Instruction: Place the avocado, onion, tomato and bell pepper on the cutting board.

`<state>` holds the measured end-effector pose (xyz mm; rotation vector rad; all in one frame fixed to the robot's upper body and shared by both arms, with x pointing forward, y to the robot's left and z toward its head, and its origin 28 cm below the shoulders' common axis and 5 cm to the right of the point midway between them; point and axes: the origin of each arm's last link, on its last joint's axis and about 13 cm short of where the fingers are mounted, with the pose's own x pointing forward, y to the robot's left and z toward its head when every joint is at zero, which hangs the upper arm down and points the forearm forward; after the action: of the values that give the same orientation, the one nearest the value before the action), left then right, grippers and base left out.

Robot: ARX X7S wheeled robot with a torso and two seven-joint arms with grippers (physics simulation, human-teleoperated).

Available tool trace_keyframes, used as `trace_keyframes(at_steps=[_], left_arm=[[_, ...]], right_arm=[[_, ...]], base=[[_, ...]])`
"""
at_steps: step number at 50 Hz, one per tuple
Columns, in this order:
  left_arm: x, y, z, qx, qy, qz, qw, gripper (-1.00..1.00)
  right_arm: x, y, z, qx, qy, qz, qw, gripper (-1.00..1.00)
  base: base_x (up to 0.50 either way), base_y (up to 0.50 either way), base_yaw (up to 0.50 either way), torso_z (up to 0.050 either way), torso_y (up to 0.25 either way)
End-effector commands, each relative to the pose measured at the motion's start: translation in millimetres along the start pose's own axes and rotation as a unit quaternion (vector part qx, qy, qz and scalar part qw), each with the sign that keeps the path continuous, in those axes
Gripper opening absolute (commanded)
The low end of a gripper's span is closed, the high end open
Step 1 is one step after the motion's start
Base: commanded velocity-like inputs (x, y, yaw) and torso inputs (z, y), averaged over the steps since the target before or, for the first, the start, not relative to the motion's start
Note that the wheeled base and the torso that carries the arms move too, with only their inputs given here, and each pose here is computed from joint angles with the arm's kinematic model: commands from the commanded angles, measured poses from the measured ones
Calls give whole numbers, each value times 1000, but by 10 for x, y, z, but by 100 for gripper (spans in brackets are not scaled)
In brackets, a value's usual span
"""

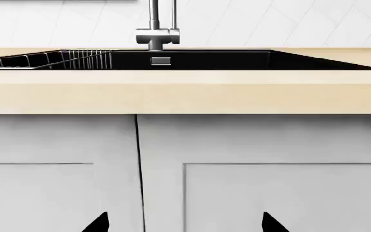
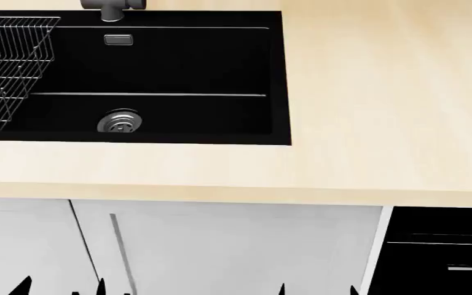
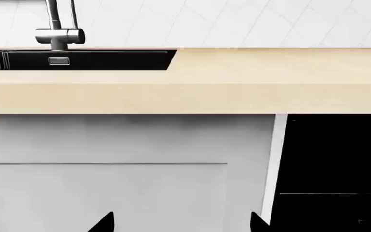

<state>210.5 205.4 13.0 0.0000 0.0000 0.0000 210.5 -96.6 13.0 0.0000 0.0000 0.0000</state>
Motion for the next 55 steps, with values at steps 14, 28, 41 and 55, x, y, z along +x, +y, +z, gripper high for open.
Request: trace_keyframes(at_steps=[14, 28, 41, 55], left_arm=[[4, 0, -15, 1, 8, 1, 1000, 100], [5, 3, -14, 1, 7, 1, 1000, 100], [-3, 5, 4, 0, 2, 3, 1000, 100], [0, 3, 0, 1, 3, 3, 1000, 100]], right_arm=[[7, 2, -10, 4, 12, -1, 1000, 100], [6, 3, -5, 4, 10, -2, 1000, 100], [2, 5, 1, -1, 9, -3, 1000, 100], [5, 6, -1, -3, 10, -3, 1000, 100]], base=[[0, 26, 0, 0, 0], [0, 368, 0, 0, 0], [0, 460, 0, 0, 0], [0, 497, 0, 0, 0]])
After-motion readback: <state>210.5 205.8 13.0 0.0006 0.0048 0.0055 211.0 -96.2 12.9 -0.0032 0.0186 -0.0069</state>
